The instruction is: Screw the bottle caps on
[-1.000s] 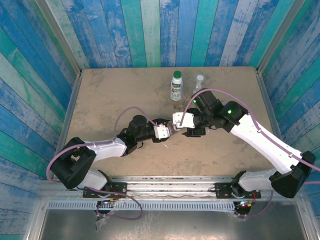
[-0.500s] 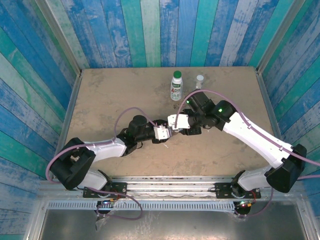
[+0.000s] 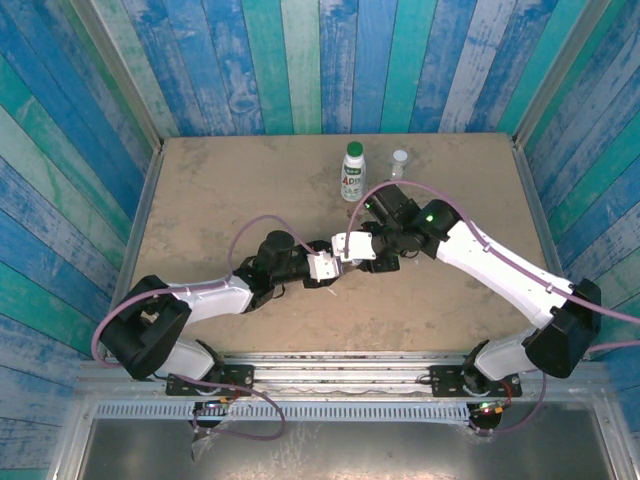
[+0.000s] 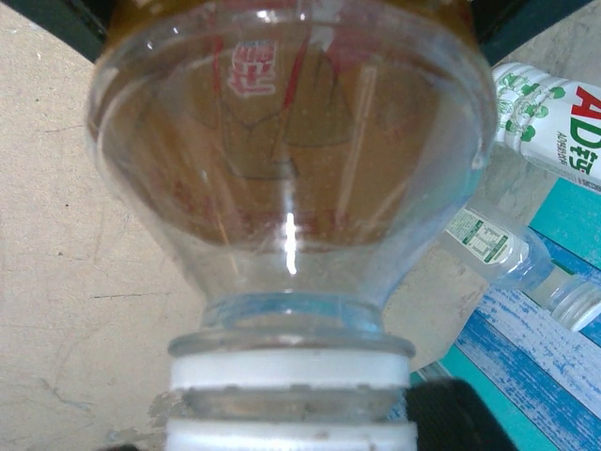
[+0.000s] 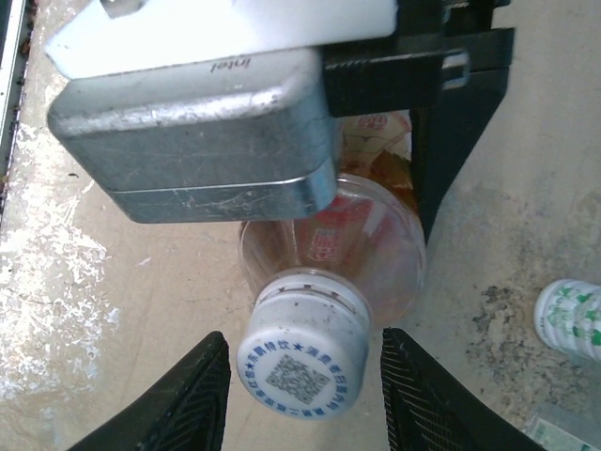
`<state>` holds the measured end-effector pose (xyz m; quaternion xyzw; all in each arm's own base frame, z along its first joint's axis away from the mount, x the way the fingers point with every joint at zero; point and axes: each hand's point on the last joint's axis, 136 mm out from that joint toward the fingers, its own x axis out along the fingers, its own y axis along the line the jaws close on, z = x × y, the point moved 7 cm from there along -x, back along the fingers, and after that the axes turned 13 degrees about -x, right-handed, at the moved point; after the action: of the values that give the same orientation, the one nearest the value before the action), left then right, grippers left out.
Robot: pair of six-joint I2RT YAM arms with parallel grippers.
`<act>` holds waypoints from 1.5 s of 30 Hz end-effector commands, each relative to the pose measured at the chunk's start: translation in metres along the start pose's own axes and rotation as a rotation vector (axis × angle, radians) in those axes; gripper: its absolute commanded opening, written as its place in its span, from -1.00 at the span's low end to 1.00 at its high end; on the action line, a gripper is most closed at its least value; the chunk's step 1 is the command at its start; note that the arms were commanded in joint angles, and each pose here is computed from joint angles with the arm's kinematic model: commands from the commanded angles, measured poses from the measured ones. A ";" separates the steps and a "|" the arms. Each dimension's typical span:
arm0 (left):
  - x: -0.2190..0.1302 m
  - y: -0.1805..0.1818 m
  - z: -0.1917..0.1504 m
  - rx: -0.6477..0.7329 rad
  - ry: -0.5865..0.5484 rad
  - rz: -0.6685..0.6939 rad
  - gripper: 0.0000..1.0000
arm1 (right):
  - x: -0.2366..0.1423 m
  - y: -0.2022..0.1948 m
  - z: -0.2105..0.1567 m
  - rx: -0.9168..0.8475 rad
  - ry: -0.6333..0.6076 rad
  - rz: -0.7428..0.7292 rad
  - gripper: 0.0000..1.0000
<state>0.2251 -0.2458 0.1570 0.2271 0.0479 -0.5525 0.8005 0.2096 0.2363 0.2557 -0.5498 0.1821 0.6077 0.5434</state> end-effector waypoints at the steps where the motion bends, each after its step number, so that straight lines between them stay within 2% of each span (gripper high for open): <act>1: -0.005 0.008 0.023 0.022 -0.070 0.027 0.03 | -0.003 0.003 0.005 -0.009 -0.027 0.030 -0.10; 7: -0.005 0.007 0.021 0.022 -0.065 0.024 0.03 | -0.003 0.002 0.005 -0.004 -0.016 0.024 -0.20; 10: -0.004 0.006 0.020 0.019 -0.058 0.017 0.03 | -0.004 0.001 0.005 0.003 -0.008 0.013 -0.05; 18: -0.003 0.007 0.021 0.002 -0.061 0.012 0.04 | -0.008 -0.003 0.002 0.014 0.014 -0.043 -0.09; 25: 0.000 0.006 0.021 -0.032 -0.065 -0.011 0.02 | -0.009 -0.004 0.000 0.019 0.009 -0.108 -0.03; 33: 0.001 0.007 0.022 -0.030 -0.065 -0.017 0.03 | -0.007 0.001 0.000 0.034 -0.003 -0.080 -0.33; 39: 0.003 0.009 0.026 -0.023 -0.073 -0.014 0.03 | -0.007 0.002 0.000 0.044 -0.007 -0.076 -0.42; 42: 0.003 0.015 0.028 -0.013 -0.075 0.020 0.03 | -0.005 0.002 0.001 0.081 -0.017 -0.069 -0.46; 45: 0.005 0.020 0.028 0.015 -0.066 0.069 0.03 | -0.005 -0.002 0.002 0.171 -0.028 -0.081 -0.60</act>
<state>0.2289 -0.2499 0.1654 0.2031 0.0582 -0.5536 0.8056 0.2111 0.2343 0.2614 -0.5347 0.1832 0.5762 0.5904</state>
